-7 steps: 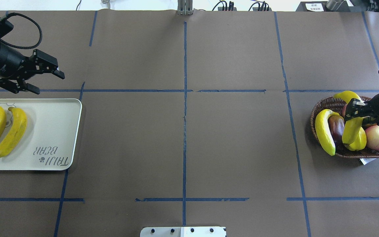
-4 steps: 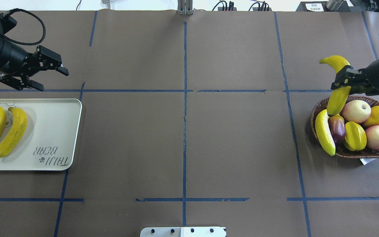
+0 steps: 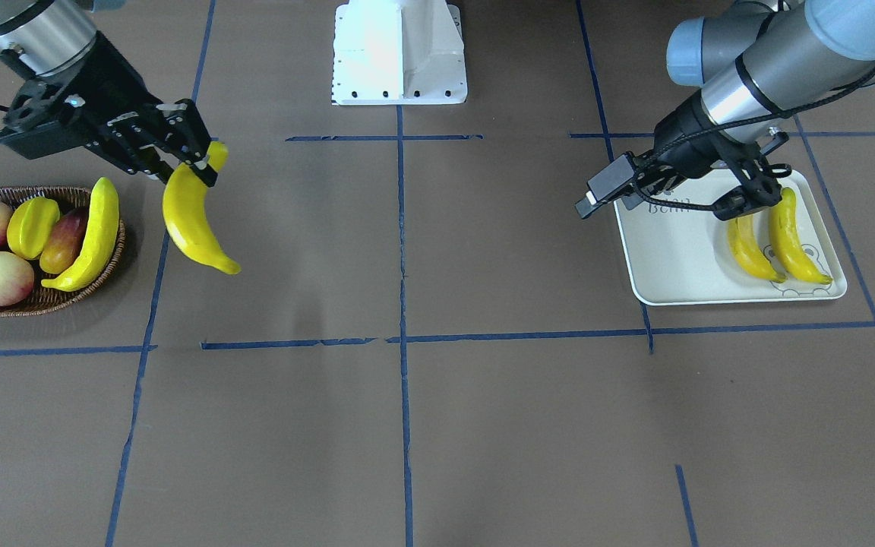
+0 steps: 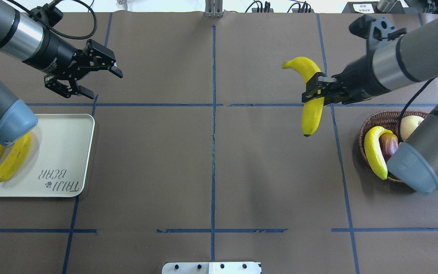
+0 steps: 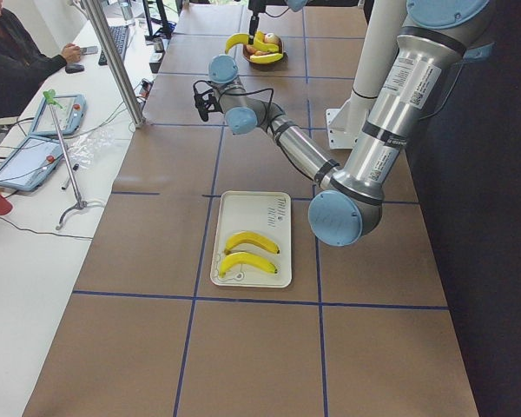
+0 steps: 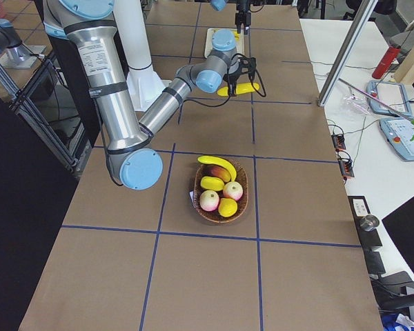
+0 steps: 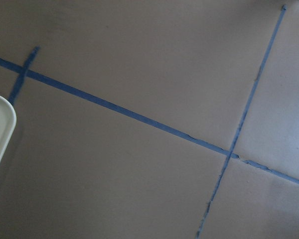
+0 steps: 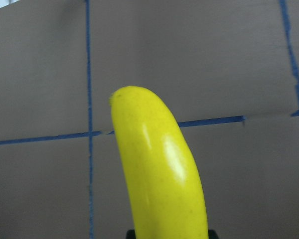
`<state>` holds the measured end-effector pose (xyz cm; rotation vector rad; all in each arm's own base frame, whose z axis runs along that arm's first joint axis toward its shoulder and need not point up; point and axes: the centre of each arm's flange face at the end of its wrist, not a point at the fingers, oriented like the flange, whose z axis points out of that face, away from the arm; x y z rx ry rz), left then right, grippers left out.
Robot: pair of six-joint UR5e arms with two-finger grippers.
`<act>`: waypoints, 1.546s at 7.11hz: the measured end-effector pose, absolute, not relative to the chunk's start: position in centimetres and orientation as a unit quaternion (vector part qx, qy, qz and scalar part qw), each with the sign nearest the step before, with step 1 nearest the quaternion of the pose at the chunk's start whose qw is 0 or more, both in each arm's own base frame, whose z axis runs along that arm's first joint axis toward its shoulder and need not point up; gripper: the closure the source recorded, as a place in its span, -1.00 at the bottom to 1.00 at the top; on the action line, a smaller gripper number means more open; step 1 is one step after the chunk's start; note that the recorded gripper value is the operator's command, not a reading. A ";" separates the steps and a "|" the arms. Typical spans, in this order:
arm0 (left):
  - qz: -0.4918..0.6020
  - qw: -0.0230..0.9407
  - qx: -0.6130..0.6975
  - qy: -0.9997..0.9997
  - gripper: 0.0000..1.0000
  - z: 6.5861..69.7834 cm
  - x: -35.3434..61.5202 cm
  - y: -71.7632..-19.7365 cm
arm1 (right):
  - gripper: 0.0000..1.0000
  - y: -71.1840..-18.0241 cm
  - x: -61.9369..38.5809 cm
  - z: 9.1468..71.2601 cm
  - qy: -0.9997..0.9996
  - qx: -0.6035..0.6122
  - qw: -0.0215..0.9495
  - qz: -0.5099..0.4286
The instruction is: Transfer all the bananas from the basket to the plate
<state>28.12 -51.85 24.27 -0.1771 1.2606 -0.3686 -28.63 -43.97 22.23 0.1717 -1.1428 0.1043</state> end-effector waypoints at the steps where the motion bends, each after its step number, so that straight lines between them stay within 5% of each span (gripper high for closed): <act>1: -0.175 0.776 -0.085 0.599 -1.00 22.5 28.5 -51.7 | 1.00 -42.6 -31.2 20.5 -0.548 0.083 0.832 0.031; 6: -0.245 0.677 -0.081 0.690 -1.00 15.5 37.0 -46.1 | 1.00 -35.0 -42.2 14.6 -0.560 0.130 0.816 0.055; 11: -0.244 0.669 -0.092 0.696 -1.00 13.3 42.0 -45.4 | 1.00 -33.6 -43.9 13.5 -0.559 0.140 0.816 0.055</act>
